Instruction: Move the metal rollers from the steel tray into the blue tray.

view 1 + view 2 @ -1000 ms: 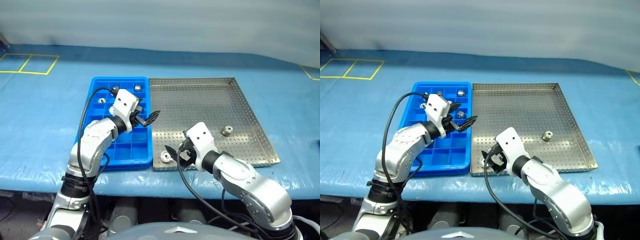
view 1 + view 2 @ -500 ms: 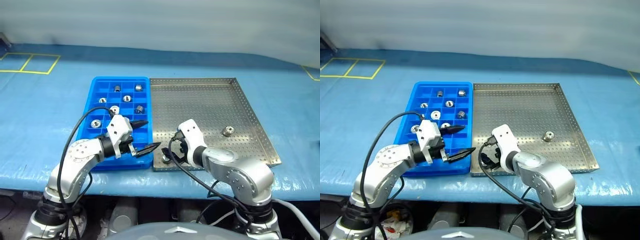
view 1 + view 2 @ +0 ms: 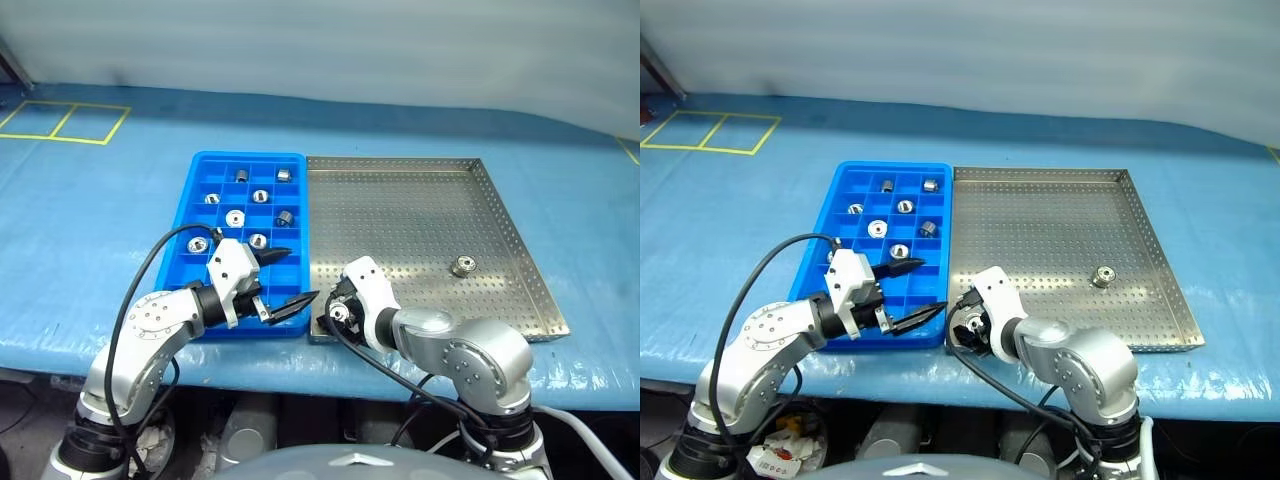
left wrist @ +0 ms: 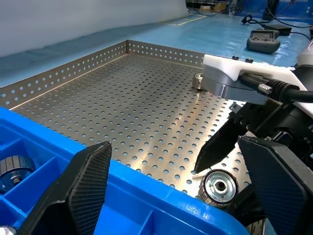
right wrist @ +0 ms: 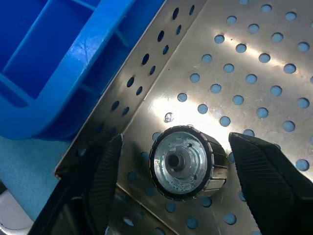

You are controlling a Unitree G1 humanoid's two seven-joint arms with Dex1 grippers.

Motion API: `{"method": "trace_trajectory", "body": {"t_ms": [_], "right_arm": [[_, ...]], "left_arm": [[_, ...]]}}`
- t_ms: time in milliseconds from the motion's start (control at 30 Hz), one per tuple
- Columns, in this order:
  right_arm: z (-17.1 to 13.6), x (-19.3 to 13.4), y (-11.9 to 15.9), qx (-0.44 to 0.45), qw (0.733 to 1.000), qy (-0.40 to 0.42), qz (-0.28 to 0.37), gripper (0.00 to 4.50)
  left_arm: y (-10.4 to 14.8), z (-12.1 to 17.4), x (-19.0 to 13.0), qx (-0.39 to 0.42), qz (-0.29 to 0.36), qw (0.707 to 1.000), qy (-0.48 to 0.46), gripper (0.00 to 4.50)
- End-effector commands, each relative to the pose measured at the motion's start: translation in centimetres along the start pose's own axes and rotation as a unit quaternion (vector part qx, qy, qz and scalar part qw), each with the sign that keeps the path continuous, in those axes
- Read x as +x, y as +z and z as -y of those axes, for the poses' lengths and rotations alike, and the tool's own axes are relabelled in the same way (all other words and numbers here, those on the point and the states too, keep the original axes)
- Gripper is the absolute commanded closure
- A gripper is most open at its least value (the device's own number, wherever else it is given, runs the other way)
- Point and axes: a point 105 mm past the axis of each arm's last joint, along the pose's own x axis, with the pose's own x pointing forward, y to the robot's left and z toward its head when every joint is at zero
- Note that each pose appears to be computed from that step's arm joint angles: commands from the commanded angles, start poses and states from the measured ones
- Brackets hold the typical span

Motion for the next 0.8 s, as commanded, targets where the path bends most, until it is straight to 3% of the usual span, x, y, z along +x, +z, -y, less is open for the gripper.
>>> {"method": "trace_trajectory", "body": {"t_ms": [33,167,400,800], "right_arm": [[0.1,0.1,-0.7,0.005,1.0,-0.008,-0.014,1.97],[0.9,-0.4,-0.4,-0.008,1.0,-0.024,-0.01,2.63],[3.1,-2.0,3.9,-0.103,0.986,-0.122,0.037,2.63],[-0.6,-1.4,10.5,-0.19,0.965,-0.084,0.16,2.63]], "left_arm": [[1.3,0.6,0.0,0.015,0.022,1.0,-0.007,0.0],[1.4,0.5,0.1,0.017,0.022,1.0,-0.007,0.0],[2.1,-0.4,-0.4,0.019,0.039,0.999,0.026,0.0],[2.4,-2.3,-3.7,0.009,0.054,0.99,0.133,0.0]]}}
